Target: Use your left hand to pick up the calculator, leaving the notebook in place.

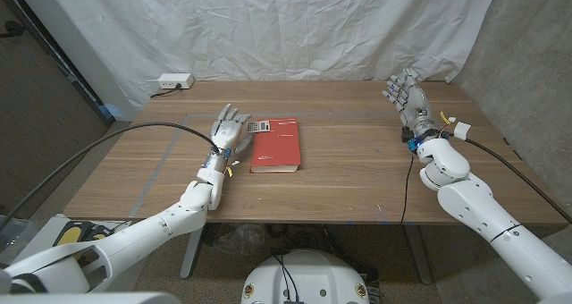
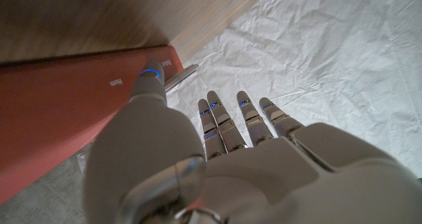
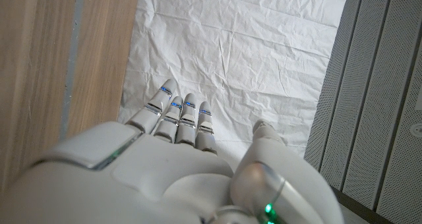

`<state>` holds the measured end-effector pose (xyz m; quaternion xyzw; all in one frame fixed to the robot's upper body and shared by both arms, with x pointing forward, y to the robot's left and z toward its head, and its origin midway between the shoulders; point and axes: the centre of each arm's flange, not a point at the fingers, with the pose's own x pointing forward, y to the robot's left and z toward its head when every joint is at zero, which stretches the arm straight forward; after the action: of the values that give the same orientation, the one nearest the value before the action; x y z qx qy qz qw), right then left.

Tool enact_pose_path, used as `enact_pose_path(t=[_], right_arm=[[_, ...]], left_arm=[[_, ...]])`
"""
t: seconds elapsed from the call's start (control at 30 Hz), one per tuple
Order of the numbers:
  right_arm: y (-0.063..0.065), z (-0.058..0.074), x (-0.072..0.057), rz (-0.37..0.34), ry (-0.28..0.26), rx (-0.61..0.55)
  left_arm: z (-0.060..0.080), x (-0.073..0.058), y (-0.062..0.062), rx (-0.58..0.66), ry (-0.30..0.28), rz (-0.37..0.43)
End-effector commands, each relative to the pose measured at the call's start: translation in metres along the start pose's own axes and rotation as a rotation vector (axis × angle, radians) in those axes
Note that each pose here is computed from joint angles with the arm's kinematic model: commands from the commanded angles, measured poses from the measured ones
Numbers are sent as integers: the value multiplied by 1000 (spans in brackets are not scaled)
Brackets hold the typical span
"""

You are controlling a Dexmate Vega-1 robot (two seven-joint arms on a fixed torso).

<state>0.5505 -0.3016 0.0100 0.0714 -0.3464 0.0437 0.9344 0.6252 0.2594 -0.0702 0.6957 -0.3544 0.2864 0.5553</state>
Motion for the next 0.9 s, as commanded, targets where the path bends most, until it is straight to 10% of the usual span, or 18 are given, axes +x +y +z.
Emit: enact_pose_path(t=[0.03,0.9], right_arm=[[2,-1,-1,1,3,-2],[-2,2,-10,-2,1,-5]], left_arm=[[1,2,-1,-5,-6,13],[7,6,-3,-3,-11,52]])
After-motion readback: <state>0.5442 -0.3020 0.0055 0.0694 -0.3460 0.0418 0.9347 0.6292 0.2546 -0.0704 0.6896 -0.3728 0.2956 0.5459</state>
